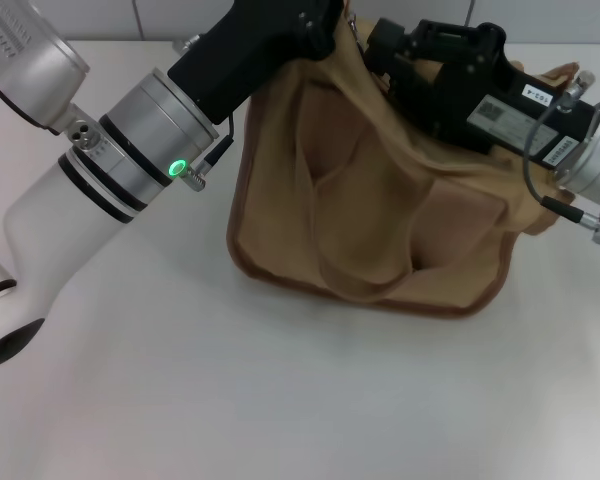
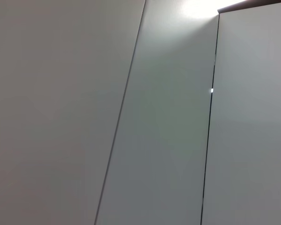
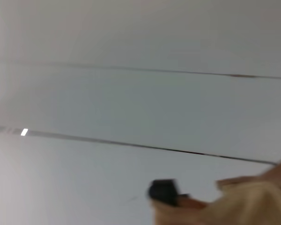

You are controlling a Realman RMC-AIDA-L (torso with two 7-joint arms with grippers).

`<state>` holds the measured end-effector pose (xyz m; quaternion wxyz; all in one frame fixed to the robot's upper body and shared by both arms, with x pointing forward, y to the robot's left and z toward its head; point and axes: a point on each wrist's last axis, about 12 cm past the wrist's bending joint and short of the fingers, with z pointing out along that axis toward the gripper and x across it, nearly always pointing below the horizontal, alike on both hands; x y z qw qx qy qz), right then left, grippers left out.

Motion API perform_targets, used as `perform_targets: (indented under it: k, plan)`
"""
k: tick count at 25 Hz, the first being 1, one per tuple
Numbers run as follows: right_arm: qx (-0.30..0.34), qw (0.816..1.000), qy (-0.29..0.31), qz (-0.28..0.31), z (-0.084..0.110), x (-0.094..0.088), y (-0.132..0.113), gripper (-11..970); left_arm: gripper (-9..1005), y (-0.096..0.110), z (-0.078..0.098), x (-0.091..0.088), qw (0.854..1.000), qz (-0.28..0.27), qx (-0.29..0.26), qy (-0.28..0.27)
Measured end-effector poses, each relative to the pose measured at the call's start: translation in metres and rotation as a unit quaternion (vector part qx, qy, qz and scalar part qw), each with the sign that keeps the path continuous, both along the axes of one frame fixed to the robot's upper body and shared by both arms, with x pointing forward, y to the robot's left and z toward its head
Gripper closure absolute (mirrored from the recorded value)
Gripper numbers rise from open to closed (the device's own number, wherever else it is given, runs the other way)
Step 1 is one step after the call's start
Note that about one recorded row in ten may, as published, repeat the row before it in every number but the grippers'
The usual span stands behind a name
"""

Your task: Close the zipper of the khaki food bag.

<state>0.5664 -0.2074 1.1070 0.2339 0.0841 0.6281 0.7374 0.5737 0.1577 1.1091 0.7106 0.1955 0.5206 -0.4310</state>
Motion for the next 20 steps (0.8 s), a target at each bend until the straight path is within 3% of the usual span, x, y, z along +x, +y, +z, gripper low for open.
perform_targets:
  k: [1, 4, 5, 11, 12, 14, 15, 16, 17, 18, 19, 20]
  plan:
    - [0.000, 1.000, 0.000, 0.000, 0.000, 0.000, 0.000, 763, 980, 0.000, 0.000, 0.000, 1.000, 0.000, 0.000, 0.000]
    - [-0.023, 0.997, -0.076, -0.004, 0.009, -0.004, -0.015, 729, 980, 0.003, 0.000, 0.001, 1.000, 0.008, 0.000, 0.001]
    - [-0.039, 0.991, -0.131, -0.012, 0.015, -0.011, -0.029, 692, 979, 0.003, -0.001, 0.002, 1.000, 0.012, 0.001, 0.004]
    - [-0.079, 0.967, -0.237, -0.046, 0.026, -0.024, -0.057, 474, 977, 0.005, -0.003, 0.002, 1.000, 0.016, 0.004, 0.008]
    - [-0.108, 0.950, -0.287, -0.053, 0.035, -0.025, -0.067, 442, 976, 0.004, -0.003, 0.002, 1.000, 0.016, 0.005, 0.008]
    - [-0.122, 0.940, -0.313, -0.054, 0.040, -0.025, -0.070, 377, 976, 0.003, -0.002, 0.003, 1.000, 0.014, 0.005, 0.006]
    - [-0.154, 0.919, -0.358, -0.054, 0.051, -0.025, -0.076, 344, 975, 0.001, 0.000, 0.004, 1.000, 0.011, 0.006, 0.005]
    - [-0.154, 0.919, -0.358, -0.054, 0.051, -0.025, -0.076, 346, 975, 0.001, 0.000, 0.004, 1.000, 0.011, 0.006, 0.005]
    - [-0.210, 0.896, -0.387, -0.058, 0.061, -0.020, -0.079, 348, 974, 0.000, 0.001, 0.005, 1.000, 0.009, 0.005, 0.004]
    - [-0.210, 0.896, -0.387, -0.058, 0.061, -0.020, -0.079, 350, 974, -0.002, 0.002, 0.006, 1.000, 0.007, 0.005, 0.003]
    - [-0.240, 0.883, -0.398, -0.060, 0.066, -0.017, -0.080, 352, 974, -0.003, 0.002, 0.007, 1.000, 0.006, 0.006, 0.003]
    - [-0.308, 0.856, -0.410, -0.062, 0.074, -0.007, -0.080, 354, 973, -0.006, 0.003, 0.008, 1.000, 0.005, 0.011, 0.004]
